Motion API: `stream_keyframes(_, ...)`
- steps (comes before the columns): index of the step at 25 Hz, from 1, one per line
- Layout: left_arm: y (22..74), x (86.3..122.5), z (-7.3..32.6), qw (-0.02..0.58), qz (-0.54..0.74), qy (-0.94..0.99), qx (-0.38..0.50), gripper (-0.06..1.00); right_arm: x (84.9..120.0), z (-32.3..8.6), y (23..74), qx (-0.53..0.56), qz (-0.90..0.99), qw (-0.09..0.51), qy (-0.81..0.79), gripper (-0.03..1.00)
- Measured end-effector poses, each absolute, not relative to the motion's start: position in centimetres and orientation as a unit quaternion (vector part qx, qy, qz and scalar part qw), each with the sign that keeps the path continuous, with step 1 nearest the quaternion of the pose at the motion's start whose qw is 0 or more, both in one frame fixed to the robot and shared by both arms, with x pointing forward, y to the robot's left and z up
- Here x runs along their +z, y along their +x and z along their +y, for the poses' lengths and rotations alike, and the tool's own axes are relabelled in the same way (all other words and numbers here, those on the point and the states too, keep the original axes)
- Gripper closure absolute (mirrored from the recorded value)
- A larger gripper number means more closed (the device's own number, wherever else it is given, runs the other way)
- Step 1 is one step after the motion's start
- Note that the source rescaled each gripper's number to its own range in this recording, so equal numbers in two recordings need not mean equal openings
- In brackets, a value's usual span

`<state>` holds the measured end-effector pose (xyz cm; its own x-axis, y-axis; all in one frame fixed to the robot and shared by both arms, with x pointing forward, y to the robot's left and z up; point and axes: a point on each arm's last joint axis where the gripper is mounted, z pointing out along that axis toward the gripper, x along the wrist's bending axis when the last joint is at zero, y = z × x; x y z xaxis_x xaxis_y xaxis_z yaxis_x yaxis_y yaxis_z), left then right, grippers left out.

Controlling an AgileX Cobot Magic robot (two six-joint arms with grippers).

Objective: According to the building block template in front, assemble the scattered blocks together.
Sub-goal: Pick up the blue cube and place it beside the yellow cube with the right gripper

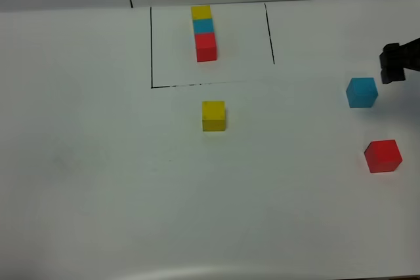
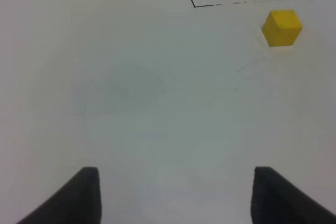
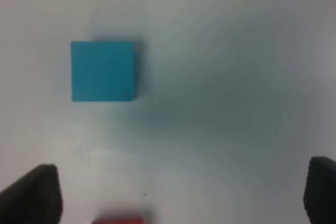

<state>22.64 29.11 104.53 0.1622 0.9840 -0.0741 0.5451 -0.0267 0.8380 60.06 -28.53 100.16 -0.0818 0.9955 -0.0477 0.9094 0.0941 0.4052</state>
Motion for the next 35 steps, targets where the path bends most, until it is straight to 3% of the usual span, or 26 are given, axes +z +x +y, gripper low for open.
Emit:
stream_keyframes(18, 22.6, 104.5, 29.1, 0.386, 0.581, 0.658, 0.285, 0.62, 94.0, -26.2, 64.2, 0.113, 0.764, 0.098, 0.627, 0.13)
stream_keyframes(30, 22.6, 104.5, 29.1, 0.386, 0.581, 0.658, 0.285, 0.63, 93.3, -25.8, 65.2, 0.144, 0.764, 0.112, 0.619, 0.16)
stream_keyframes(35, 22.6, 104.5, 29.1, 0.386, 0.581, 0.658, 0.285, 0.63, 91.5, -25.7, 65.9, 0.134, 0.765, 0.097, 0.623, 0.17)
